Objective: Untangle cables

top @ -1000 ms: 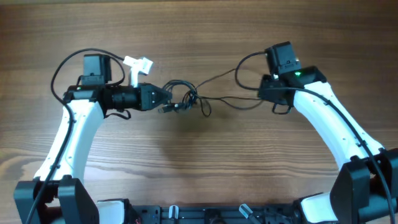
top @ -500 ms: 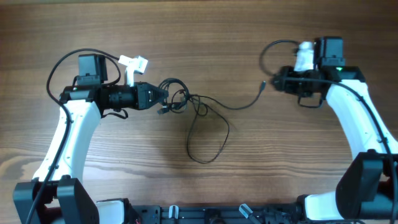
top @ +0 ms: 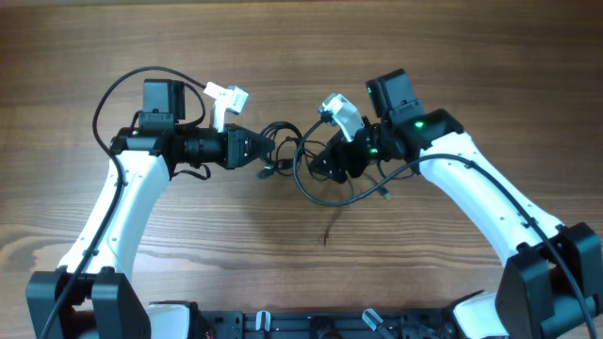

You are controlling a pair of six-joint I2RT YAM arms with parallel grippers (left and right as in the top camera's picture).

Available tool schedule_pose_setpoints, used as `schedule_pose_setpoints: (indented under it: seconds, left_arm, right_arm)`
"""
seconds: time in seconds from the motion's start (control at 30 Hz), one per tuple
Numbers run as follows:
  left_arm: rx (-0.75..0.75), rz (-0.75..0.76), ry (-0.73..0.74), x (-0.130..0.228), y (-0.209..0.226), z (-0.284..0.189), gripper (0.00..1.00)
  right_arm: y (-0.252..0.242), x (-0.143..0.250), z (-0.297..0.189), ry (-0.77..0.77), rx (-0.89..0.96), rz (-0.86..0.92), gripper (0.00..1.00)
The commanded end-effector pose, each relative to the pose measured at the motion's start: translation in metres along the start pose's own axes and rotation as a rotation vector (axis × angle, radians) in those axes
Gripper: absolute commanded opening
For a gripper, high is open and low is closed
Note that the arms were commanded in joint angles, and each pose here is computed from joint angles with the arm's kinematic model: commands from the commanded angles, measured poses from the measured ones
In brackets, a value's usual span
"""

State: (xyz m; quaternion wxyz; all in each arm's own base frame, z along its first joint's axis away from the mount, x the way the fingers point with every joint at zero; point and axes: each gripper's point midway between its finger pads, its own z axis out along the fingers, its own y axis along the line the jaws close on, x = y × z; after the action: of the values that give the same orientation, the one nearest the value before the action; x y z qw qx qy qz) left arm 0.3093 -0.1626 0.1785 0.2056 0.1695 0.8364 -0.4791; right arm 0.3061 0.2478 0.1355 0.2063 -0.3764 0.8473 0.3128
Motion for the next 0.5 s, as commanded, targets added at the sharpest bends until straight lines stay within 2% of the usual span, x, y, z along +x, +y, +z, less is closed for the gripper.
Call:
schedule_pose_setpoints:
  seconds: [0.0, 0.03, 0.07, 0.13, 0.17, 0.2, 0.23, 0.27, 0.37, 0.43, 0.47]
  left_arm:
    - [0.028, 0.044, -0.015, -0.004, -0.012, -0.003, 0.04]
    - [0.028, 0.044, -0.015, -0.004, -0.012, -0.003, 0.04]
    - [0.028, 0.044, -0.015, -0.004, -0.012, -0.003, 0.04]
    - [0.027, 0.044, -0.014, -0.004, -0.012, -0.003, 0.04]
    - [0.027, 0.042, -0.014, -0.004, -0.012, -0.003, 0.04]
    - [0.024, 0.042, -0.013, -0.004, -0.011, -0.003, 0.04]
    - [0.019, 0.042, -0.013, -0.004, -0.01, -0.003, 0.04]
    - [0.019, 0.039, -0.011, -0.003, -0.01, -0.003, 0.04]
    - [0.019, 0.033, -0.008, -0.002, -0.01, -0.003, 0.04]
    - [0.02, 0.033, -0.007, -0.002, -0.011, -0.003, 0.04]
    - [0.021, 0.033, -0.007, -0.002, -0.011, -0.003, 0.04]
  right_arm:
    - [-0.005, 0.001, 0.007, 0.013, 0.045, 0.03, 0.43]
    - [-0.005, 0.0, 0.007, 0.01, 0.046, 0.027, 0.2]
    - [-0.008, -0.001, 0.007, 0.006, 0.061, 0.039, 0.04]
    - [-0.038, 0.003, 0.002, 0.012, 0.244, 0.221, 0.04]
    - [-0.067, 0.014, -0.008, 0.008, 0.43, 0.401, 0.04]
    - [-0.09, 0.031, -0.023, -0.001, 0.615, 0.595, 0.07]
    - [-0.107, 0.055, -0.044, -0.024, 0.813, 0.818, 0.19]
    - [-0.114, 0.071, -0.057, -0.052, 0.926, 0.959, 0.26]
    - [-0.119, 0.082, -0.067, -0.029, 0.978, 0.983, 0.3]
    - [-0.124, 0.081, -0.069, -0.047, 0.965, 1.001, 0.46]
    - [-0.123, 0.07, -0.061, -0.044, 0.897, 0.933, 0.53]
